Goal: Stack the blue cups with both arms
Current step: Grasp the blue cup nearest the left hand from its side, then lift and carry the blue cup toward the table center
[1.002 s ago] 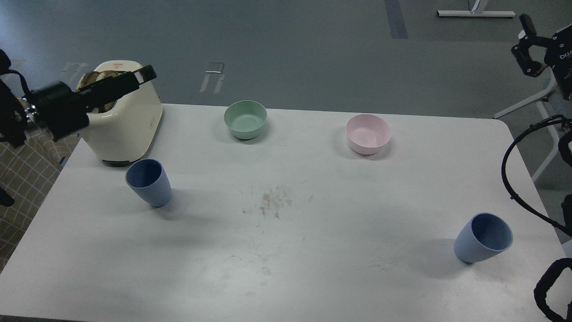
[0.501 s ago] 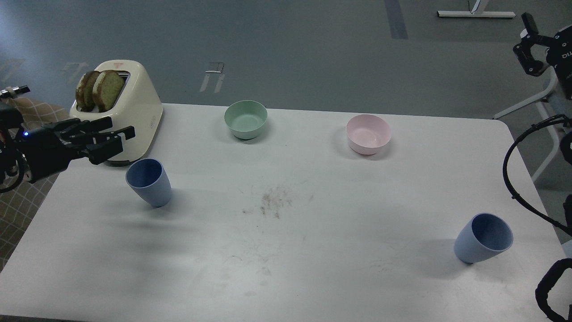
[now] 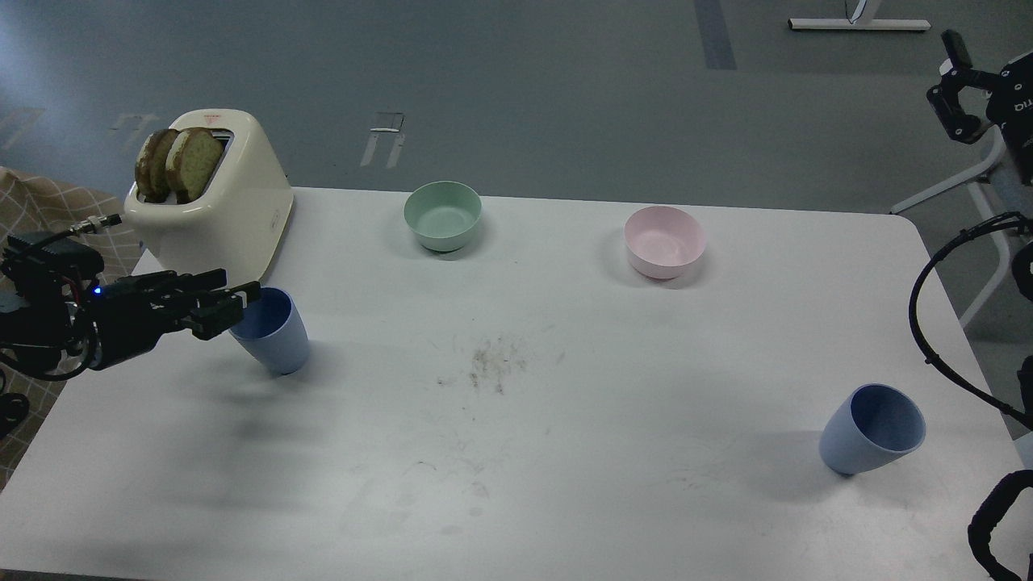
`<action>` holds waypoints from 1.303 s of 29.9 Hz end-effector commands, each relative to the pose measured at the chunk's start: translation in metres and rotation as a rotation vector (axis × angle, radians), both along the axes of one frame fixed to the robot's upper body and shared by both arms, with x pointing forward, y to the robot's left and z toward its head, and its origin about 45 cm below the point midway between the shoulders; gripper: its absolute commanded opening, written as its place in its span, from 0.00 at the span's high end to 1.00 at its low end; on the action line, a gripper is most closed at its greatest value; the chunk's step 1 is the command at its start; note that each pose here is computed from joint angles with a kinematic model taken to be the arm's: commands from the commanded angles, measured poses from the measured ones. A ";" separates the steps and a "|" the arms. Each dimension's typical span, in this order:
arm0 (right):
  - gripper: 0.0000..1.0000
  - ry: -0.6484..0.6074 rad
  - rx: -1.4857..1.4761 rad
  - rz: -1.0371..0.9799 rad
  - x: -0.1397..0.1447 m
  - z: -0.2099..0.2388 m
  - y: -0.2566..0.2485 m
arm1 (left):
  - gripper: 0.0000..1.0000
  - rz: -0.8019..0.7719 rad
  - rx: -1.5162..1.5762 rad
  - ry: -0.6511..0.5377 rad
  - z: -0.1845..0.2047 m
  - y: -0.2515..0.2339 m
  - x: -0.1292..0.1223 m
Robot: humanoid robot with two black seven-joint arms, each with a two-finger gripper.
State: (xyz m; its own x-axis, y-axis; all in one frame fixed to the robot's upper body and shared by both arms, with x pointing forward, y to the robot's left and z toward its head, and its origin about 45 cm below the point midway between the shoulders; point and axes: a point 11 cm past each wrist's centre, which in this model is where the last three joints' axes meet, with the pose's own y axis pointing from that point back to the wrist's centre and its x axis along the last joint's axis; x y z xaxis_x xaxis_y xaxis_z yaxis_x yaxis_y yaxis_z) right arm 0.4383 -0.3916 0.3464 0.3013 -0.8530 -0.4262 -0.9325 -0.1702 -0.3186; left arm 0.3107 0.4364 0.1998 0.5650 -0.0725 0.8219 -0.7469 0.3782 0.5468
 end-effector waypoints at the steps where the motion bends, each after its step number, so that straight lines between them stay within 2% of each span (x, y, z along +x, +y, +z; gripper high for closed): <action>1: 0.00 -0.002 0.000 0.002 0.000 0.000 0.001 | 0.45 0.003 -0.006 0.007 -0.004 -0.001 -0.001; 11: 0.00 -0.001 -0.001 0.000 0.000 0.000 0.000 | 0.72 0.019 -0.009 0.040 -0.019 0.001 -0.004; 16: 0.00 -0.001 0.003 0.002 0.000 0.000 0.001 | 0.77 0.019 -0.008 0.042 -0.020 0.001 -0.005; 18: 0.00 -0.001 0.003 0.002 0.000 0.000 0.001 | 0.82 0.022 -0.007 0.043 -0.020 0.002 -0.005; 20: 0.00 -0.001 0.003 0.002 0.000 0.000 0.001 | 1.00 0.022 -0.007 0.041 -0.020 0.002 -0.004; 26: 0.00 0.001 0.002 -0.001 -0.001 -0.001 -0.001 | 1.00 0.018 -0.007 0.036 -0.017 0.003 -0.003; 30: 0.00 0.002 0.010 -0.011 -0.003 -0.003 -0.004 | 1.00 -0.015 -0.016 -0.004 -0.002 -0.007 0.008; 32: 0.00 0.007 0.011 -0.014 -0.004 -0.005 -0.006 | 1.00 -0.046 -0.017 -0.035 0.012 -0.016 0.017; 34: 0.00 0.009 0.016 -0.025 -0.006 -0.007 -0.010 | 1.00 -0.105 -0.003 -0.082 0.042 -0.030 0.029; 36: 0.00 0.009 0.020 -0.032 -0.007 -0.008 -0.013 | 1.00 -0.146 0.007 -0.085 0.055 -0.041 0.034; 39: 0.00 -0.001 0.017 -0.057 -0.011 -0.003 -0.025 | 1.00 -0.295 0.013 -0.108 0.083 -0.092 0.048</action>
State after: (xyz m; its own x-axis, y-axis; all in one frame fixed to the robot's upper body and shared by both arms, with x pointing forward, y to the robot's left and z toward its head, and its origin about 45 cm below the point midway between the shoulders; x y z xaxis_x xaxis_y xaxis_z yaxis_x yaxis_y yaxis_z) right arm 0.4309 -0.4051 0.3383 0.2688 -0.8533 -0.4468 -0.9404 -0.1323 -0.3132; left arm 0.3477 0.3878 0.2585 0.4714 -0.1606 0.8672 -0.7197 0.4982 0.4835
